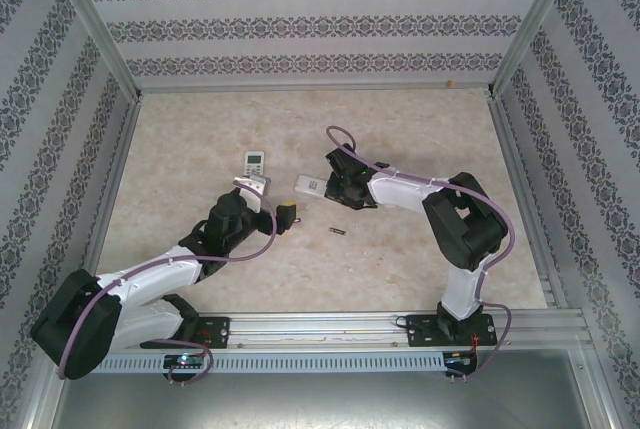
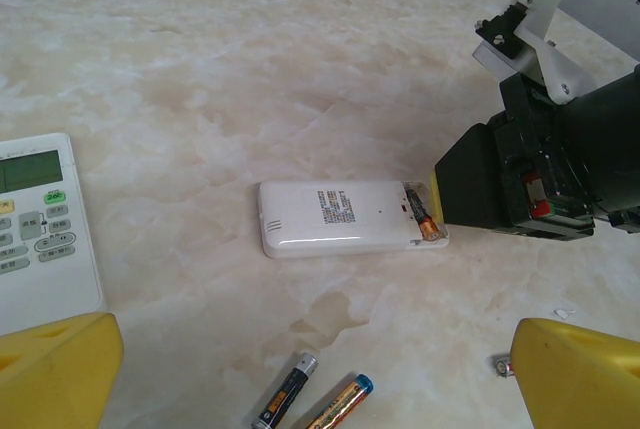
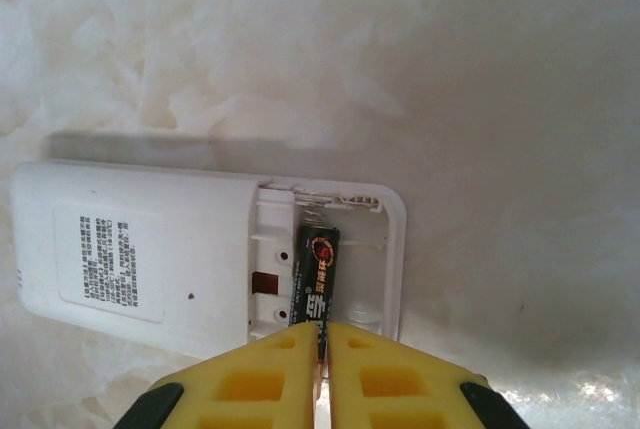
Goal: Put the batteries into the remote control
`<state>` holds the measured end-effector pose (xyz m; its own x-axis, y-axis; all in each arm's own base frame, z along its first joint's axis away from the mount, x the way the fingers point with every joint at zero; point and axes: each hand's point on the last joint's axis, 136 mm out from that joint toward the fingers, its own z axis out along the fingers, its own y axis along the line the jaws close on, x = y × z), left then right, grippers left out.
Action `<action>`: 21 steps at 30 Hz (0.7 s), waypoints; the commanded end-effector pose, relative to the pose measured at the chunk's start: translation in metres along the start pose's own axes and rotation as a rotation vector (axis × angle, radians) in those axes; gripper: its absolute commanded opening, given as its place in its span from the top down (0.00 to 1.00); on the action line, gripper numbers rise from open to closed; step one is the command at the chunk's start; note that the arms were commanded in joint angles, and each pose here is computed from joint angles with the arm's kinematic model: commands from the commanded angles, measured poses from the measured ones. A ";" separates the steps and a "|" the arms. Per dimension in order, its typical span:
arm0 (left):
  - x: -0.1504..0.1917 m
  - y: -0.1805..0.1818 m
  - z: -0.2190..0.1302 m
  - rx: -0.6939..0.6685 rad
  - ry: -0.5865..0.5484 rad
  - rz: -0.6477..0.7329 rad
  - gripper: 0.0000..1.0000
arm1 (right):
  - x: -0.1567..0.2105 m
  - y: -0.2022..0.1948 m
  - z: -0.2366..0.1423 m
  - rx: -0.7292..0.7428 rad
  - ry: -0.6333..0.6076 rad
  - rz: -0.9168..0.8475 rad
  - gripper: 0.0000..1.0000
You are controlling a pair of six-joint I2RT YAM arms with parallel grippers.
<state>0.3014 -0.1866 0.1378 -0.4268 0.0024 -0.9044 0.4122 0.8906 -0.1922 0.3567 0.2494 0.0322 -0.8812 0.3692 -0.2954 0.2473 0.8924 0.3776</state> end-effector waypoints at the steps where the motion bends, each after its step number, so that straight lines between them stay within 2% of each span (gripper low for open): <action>1: -0.004 0.005 -0.002 -0.014 -0.019 -0.015 0.00 | 0.001 -0.002 0.009 0.022 0.005 -0.001 0.87; 21: -0.002 0.006 -0.001 -0.018 -0.015 -0.015 0.00 | 0.010 -0.021 0.043 0.077 0.050 -0.020 0.93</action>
<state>0.3015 -0.1865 0.1378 -0.4276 0.0003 -0.9040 0.4106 0.8909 -0.1939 0.3665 0.2463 0.0191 -0.8809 0.3704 -0.2947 0.2609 0.8994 0.3507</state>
